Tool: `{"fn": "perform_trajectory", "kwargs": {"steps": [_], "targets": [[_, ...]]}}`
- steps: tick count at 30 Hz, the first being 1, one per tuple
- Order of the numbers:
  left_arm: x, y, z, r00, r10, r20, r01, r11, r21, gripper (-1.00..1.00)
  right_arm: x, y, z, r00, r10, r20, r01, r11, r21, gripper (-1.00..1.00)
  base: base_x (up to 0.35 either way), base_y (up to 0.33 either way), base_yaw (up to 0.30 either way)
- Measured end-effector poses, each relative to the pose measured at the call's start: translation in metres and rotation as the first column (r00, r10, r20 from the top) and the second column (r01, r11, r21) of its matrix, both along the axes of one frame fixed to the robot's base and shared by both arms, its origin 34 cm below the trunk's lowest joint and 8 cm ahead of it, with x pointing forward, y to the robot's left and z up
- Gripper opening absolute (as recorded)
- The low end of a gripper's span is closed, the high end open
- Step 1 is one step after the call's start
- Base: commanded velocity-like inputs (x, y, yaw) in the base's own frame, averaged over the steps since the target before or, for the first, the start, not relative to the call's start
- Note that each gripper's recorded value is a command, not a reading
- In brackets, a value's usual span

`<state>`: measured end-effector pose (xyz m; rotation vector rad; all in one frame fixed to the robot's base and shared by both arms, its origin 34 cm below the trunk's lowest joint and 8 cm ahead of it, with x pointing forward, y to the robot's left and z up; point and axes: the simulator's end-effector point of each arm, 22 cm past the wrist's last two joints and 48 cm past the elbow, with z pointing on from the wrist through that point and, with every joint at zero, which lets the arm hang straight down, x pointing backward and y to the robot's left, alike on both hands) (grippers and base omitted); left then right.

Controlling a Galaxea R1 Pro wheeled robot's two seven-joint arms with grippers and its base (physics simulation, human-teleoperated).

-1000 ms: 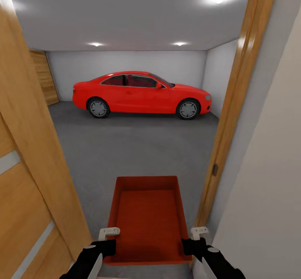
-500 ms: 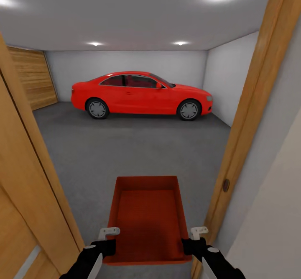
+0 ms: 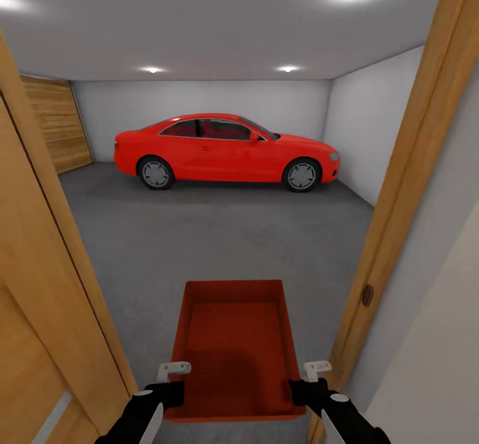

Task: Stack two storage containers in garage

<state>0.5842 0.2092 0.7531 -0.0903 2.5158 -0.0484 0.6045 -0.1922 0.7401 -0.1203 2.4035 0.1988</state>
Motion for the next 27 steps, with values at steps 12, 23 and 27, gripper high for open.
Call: {"fn": "perform_trajectory", "kwargs": {"steps": [12,23,27], "targets": [[0.0003,0.0001,0.0002,1.000,0.000,0.001,0.000,1.000,-0.001,-1.00,0.0003,0.0001,0.0003,1.000,0.000,0.001,0.000,1.000,0.000,-1.00,0.001,0.001,0.000],[-0.0002,0.0000,0.0004,1.000,0.000,0.000,0.000,1.000,0.000,-1.00,-0.0004,0.0000,0.0002,1.000,0.000,0.000,0.000,1.000,0.000,-1.00,0.246,0.085,0.000],[-0.0002,0.0000,0.0004,1.000,-0.001,0.001,0.001,1.000,0.000,-1.00,-0.0005,0.0000,0.0001,1.000,0.000,0.001,0.000,1.000,0.001,-1.00,0.283,0.024,0.000]]}}
